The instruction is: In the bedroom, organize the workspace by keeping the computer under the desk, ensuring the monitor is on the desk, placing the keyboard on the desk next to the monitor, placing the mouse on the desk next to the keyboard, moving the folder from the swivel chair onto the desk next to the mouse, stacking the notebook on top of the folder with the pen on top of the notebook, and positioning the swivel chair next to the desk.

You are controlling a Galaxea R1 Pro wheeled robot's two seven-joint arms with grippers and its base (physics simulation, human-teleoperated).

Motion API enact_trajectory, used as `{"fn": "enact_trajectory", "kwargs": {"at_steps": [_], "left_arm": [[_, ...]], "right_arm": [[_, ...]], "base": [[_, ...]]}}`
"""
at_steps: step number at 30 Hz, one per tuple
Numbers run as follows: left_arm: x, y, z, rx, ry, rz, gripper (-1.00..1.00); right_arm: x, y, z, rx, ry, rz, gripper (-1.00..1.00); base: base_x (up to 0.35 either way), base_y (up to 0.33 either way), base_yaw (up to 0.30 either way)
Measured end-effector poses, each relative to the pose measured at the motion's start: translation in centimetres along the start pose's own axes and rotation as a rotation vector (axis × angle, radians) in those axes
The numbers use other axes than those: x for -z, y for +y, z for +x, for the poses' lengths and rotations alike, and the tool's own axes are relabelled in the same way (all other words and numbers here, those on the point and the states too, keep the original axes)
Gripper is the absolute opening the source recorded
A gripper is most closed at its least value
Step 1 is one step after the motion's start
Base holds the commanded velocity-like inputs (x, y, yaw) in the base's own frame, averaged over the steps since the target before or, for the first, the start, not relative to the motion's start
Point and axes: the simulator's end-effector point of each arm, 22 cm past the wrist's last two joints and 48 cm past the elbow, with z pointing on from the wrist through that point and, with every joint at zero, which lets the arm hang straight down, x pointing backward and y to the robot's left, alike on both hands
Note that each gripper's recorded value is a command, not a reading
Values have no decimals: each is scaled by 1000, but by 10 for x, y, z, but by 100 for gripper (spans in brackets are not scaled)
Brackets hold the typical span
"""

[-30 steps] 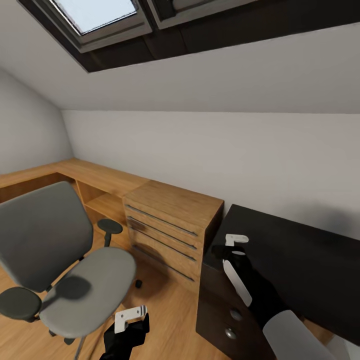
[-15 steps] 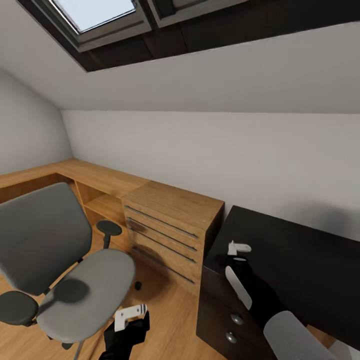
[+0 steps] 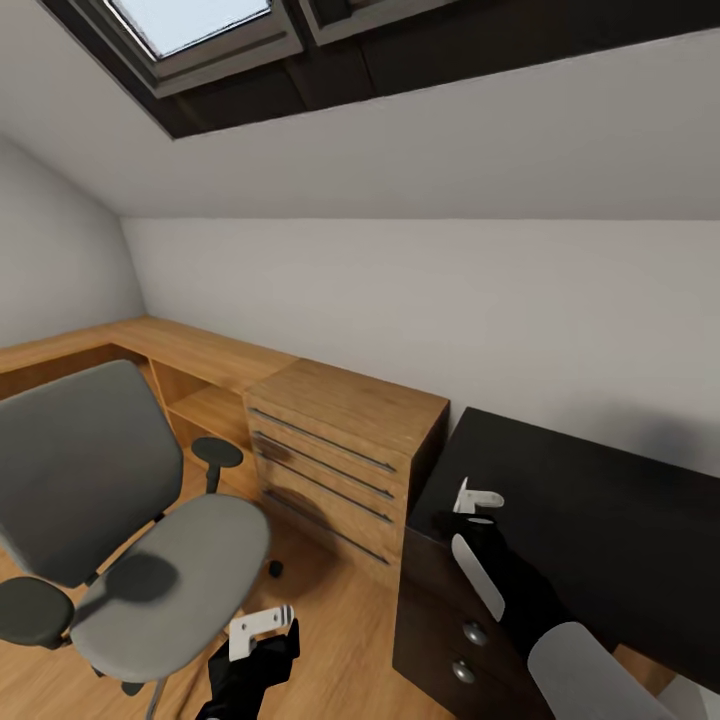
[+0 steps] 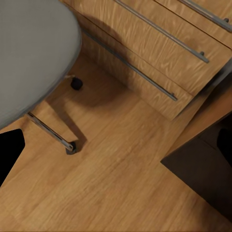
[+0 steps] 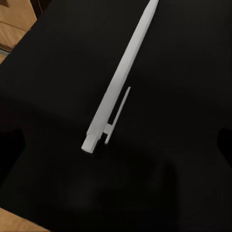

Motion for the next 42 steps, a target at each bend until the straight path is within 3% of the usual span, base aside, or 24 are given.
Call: {"fn": "enact_trajectory", "kwargs": {"at_steps": [8, 42], "left_arm": [[-8, 2, 11, 0, 0, 0, 100], [-9, 5, 14, -9, 7, -4, 100]], "right_arm": [[-10, -4, 8, -4, -10, 6, 100], [-10, -8, 3, -16, -36, 11, 100]], "base": [[0, 0, 0], [53, 0, 0]]}}
